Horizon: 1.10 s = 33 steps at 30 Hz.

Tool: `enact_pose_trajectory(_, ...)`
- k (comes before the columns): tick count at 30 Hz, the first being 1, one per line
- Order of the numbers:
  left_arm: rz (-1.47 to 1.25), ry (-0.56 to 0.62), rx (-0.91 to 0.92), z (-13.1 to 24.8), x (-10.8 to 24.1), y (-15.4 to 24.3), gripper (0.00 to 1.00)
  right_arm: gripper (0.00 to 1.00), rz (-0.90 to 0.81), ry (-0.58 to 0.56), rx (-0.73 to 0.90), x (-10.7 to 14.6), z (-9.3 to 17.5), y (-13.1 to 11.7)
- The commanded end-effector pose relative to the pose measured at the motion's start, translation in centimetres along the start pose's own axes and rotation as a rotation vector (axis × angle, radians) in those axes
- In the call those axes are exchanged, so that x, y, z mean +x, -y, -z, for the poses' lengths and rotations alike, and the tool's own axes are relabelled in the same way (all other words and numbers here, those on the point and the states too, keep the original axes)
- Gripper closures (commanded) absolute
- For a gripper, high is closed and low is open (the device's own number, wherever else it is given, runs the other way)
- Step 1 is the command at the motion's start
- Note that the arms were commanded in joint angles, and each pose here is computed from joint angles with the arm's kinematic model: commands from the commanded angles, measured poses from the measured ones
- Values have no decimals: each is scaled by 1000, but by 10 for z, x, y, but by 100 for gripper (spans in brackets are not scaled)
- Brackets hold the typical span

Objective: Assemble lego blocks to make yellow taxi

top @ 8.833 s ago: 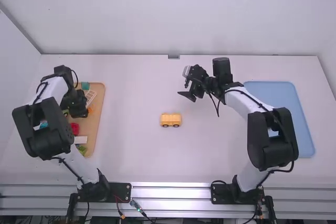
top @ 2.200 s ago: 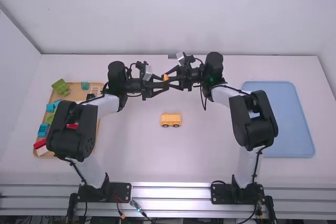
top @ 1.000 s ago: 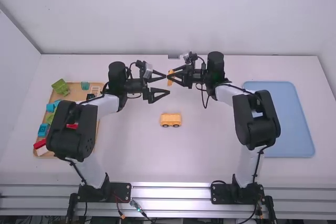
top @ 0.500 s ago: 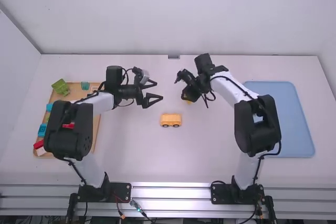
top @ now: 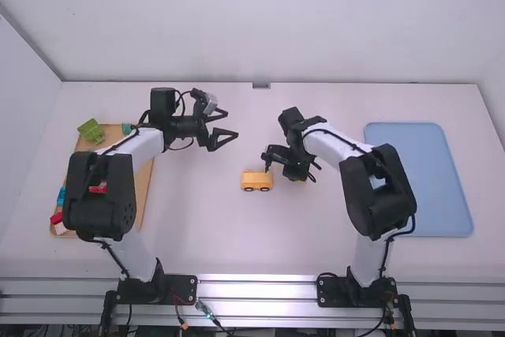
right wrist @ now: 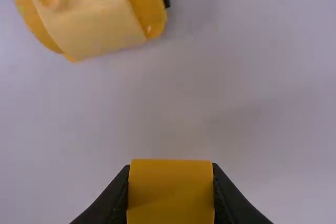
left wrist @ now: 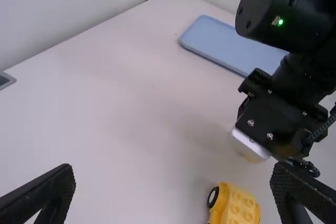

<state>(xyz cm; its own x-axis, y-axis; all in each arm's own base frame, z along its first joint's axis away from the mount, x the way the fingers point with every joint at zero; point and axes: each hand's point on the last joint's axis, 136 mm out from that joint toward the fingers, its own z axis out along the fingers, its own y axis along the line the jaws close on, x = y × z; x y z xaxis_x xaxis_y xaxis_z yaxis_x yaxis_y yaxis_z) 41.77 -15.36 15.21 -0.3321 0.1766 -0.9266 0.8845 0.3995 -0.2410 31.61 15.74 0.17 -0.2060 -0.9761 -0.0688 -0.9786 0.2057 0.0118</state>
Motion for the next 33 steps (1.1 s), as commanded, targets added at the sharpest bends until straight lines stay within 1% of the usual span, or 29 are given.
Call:
enact_pose_trajectory(1,-28,9,9,1,-4,-1,1,80,42,-21,-20,8,-8,-7)
enact_pose_trajectory(3,-29,11,8,1,-5,-1,1,79,72,-7,-40,7,-12,-13)
enact_pose_trajectory(7,-28,11,8,1,-5,-1,1,77,72,11,-19,5,-18,-10)
enact_pose_trajectory(8,-26,11,5,2,-4,-2,1,74,72,15,-16,5,-19,-10)
enact_pose_trajectory(9,-24,10,5,2,-4,-2,1,57,73,23,-22,4,-20,-12)
enact_pose_trajectory(10,-23,10,6,2,-4,-2,1,35,73,24,-23,4,-21,-13)
enact_pose_trajectory(11,-24,9,9,1,-4,-1,1,19,72,27,-18,3,-21,-12)
enact_pose_trajectory(12,-23,8,12,0,-4,0,1,6,74,30,-6,2,-22,-9)
enact_pose_trajectory(13,-23,8,12,0,-4,0,1,1,70,37,6,0,-22,-6)
enact_pose_trajectory(17,-26,8,11,0,-4,0,1,1,59,69,50,-10,-15,7)
enact_pose_trajectory(19,-25,8,11,0,-4,0,1,1,50,112,47,-16,-1,12)
enact_pose_trajectory(21,-20,6,10,1,-3,0,1,1,44,173,19,-21,15,10)
enact_pose_trajectory(23,-13,3,12,1,-2,0,1,1,68,270,-27,-25,33,2)
enact_pose_trajectory(24,-8,1,12,1,-1,0,1,1,92,343,-55,-28,44,-2)
enact_pose_trajectory(25,-7,-1,12,1,-1,0,1,1,101,369,-62,-28,47,-2)
enact_pose_trajectory(27,-72,-15,34,0,5,6,1,1,124,540,-93,-26,66,-2)
enact_pose_trajectory(29,-132,-20,65,0,10,13,1,1,116,620,-102,-23,70,1)
enact_pose_trajectory(30,-181,-27,100,-2,15,22,1,1,96,698,-110,-17,73,3)
enact_pose_trajectory(32,-203,-29,111,-2,17,25,0,1,82,730,-114,-13,72,3)
enact_pose_trajectory(33,-225,-33,127,-1,20,29,1,1,49,784,-112,-7,68,5)
